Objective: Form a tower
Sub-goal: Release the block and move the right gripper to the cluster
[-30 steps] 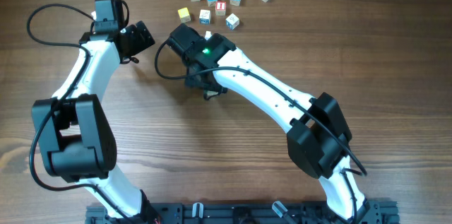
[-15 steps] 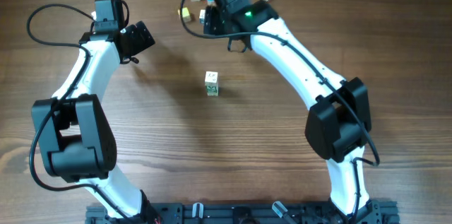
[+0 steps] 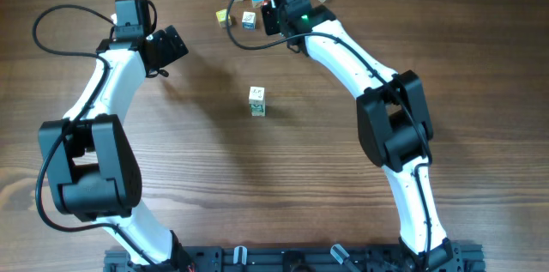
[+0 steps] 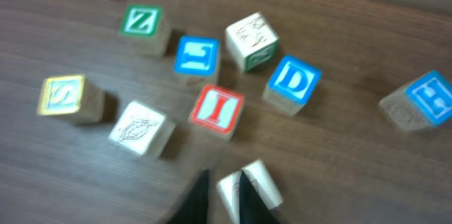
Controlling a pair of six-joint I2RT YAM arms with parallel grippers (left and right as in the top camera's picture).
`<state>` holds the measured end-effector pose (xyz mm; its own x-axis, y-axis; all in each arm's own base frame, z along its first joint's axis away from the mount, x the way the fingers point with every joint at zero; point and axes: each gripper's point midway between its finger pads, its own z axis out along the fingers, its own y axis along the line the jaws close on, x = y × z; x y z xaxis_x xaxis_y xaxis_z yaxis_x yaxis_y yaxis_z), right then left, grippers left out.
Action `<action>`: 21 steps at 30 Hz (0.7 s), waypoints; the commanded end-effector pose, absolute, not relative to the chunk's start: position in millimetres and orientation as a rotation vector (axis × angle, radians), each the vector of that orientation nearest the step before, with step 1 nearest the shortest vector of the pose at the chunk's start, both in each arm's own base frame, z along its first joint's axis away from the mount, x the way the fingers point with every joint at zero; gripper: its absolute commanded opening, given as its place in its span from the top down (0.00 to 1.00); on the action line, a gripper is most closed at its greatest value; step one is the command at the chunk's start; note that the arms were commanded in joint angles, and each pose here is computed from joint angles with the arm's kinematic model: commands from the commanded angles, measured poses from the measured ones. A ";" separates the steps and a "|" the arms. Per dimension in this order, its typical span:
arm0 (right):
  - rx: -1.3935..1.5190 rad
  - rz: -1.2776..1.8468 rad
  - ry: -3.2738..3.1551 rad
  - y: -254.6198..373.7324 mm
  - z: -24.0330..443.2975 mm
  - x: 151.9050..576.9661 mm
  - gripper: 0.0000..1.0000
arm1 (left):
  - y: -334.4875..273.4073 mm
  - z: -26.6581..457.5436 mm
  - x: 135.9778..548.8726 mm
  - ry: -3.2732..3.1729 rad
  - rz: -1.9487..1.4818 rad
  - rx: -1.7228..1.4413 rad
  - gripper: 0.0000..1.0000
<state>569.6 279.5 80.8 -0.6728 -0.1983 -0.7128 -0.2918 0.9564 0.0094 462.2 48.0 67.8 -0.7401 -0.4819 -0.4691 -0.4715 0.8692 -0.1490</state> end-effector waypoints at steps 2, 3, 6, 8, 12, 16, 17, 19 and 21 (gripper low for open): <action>-0.329 0.134 2.332 269.5 47.5 585.7 0.56 | 49.9 67.5 464.6 2.533 -0.018 -0.691 0.00; -0.323 0.134 2.334 268.8 39.1 587.9 0.48 | 49.9 67.5 464.6 2.533 -0.018 -0.691 0.00; -0.329 0.125 2.354 268.5 15.7 588.1 0.26 | 49.9 67.4 464.5 2.533 -0.018 -0.691 0.00; -0.336 0.117 2.374 267.7 -0.5 586.5 0.22 | 50.0 67.5 464.6 2.532 -0.018 -0.691 0.00; -0.335 0.110 2.386 265.1 -9.7 586.3 0.36 | 49.9 67.5 464.6 2.533 -0.018 -0.691 0.00; -0.334 0.111 2.383 264.7 -2.6 586.1 0.48 | 49.9 67.5 464.6 2.533 -0.018 -0.691 0.00; -0.333 0.111 2.382 264.4 3.6 585.4 0.48 | 50.0 67.5 464.6 2.532 -0.018 -0.691 0.00; -0.333 0.111 2.383 262.3 27.8 581.3 0.55 | 49.9 67.5 464.6 2.533 -0.018 -0.691 0.00; -0.339 0.103 2.403 258.5 44.5 573.5 0.55 | 50.0 67.5 464.6 2.532 -0.018 -0.691 0.00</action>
<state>573.5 261.3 6.1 -0.7376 -0.2264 -0.6361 -0.2750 0.9612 -0.0233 462.2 48.0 67.8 -0.7401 -0.4819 -0.4691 -0.4715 0.8692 -0.1490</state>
